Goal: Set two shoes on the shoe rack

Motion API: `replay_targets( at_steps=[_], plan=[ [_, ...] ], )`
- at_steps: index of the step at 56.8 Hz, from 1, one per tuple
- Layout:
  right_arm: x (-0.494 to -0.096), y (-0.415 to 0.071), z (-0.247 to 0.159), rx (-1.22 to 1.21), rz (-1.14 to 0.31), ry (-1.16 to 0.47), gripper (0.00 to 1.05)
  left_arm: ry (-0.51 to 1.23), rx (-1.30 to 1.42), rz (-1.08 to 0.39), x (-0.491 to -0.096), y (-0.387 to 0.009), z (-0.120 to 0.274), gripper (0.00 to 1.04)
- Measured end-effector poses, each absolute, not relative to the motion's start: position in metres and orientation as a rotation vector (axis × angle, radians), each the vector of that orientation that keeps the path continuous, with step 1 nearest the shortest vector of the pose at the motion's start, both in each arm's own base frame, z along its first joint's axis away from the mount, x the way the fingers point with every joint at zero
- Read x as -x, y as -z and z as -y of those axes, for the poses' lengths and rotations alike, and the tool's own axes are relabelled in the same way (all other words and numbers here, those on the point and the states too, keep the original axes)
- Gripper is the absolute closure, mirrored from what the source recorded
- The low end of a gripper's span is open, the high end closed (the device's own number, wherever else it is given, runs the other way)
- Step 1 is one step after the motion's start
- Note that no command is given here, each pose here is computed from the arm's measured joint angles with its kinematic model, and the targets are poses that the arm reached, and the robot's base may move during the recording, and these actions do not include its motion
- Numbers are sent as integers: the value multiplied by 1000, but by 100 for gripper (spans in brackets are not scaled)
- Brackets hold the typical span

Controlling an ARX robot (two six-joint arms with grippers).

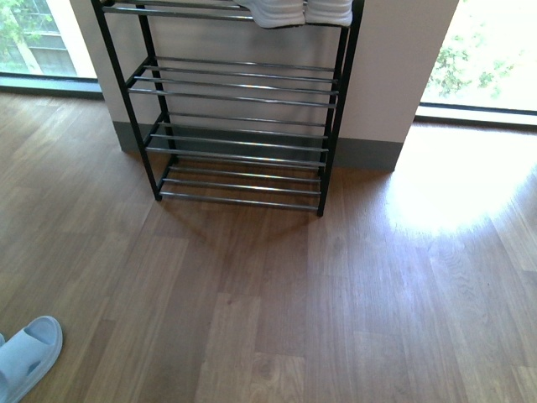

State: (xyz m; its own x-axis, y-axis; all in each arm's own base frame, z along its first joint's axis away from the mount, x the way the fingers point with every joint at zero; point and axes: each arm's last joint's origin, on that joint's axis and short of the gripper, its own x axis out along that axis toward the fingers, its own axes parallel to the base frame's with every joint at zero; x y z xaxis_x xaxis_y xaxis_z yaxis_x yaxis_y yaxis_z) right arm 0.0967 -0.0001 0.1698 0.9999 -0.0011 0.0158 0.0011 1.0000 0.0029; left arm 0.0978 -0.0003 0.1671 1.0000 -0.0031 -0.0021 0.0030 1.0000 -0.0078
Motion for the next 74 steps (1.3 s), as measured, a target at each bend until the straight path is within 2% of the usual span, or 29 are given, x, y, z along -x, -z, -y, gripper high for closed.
replay_targets(
  at_steps=[74],
  plan=[
    [-97,-170,0,-3,15,4,9,3,8,-2,-98,-167,0,9]
  ],
)
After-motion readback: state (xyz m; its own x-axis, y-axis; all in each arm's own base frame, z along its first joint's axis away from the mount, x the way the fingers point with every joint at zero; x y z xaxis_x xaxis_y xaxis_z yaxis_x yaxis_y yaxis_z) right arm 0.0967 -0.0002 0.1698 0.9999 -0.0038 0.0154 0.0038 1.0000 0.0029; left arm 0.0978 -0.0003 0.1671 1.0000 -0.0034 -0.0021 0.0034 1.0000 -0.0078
